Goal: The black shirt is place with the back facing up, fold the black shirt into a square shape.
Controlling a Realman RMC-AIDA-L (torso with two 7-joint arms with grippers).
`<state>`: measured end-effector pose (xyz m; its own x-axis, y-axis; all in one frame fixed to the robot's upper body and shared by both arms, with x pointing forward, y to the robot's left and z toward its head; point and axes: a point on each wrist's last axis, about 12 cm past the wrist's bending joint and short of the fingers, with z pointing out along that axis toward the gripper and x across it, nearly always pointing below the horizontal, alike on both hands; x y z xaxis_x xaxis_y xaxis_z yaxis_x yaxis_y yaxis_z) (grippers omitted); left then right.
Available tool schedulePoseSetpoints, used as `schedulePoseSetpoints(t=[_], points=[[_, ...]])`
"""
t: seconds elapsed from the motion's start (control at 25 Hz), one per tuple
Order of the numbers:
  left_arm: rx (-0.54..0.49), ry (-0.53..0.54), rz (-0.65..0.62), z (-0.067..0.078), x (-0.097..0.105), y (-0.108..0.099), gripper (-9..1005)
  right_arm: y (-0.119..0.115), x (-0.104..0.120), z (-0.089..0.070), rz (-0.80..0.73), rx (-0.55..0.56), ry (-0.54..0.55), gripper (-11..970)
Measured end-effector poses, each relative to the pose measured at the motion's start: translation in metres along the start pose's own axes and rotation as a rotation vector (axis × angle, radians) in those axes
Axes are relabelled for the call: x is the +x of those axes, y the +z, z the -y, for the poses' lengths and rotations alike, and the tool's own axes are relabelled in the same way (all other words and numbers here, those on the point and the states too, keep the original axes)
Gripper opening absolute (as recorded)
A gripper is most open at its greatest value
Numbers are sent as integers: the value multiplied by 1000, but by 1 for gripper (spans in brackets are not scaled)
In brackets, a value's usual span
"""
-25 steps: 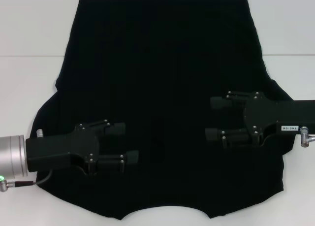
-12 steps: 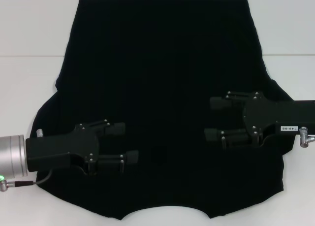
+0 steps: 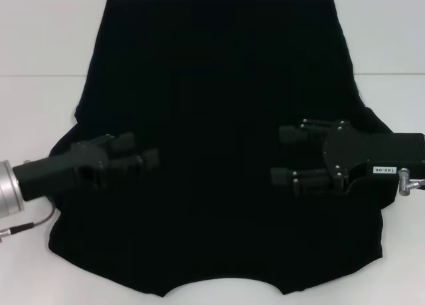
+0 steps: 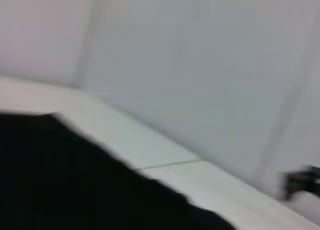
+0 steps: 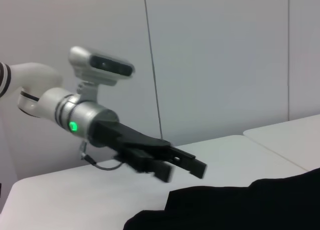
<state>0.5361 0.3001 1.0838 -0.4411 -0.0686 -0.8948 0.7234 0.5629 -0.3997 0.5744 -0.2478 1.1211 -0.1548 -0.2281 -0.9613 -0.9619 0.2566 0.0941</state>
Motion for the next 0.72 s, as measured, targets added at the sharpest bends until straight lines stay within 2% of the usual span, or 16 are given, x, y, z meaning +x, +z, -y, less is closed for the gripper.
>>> schedulePoseSetpoints(t=[0.08, 0.4, 0.72], points=[[-90, -85, -7, -11, 0, -3, 875, 3, 0, -1, 1, -8, 1, 881], [-358, -242, 3, -38, 4, -25, 881, 11, -4, -1, 6, -17, 12, 881], [-517, -382, -85, -52, 6, -46, 884, 18, -6, 0, 8, -18, 53, 881]])
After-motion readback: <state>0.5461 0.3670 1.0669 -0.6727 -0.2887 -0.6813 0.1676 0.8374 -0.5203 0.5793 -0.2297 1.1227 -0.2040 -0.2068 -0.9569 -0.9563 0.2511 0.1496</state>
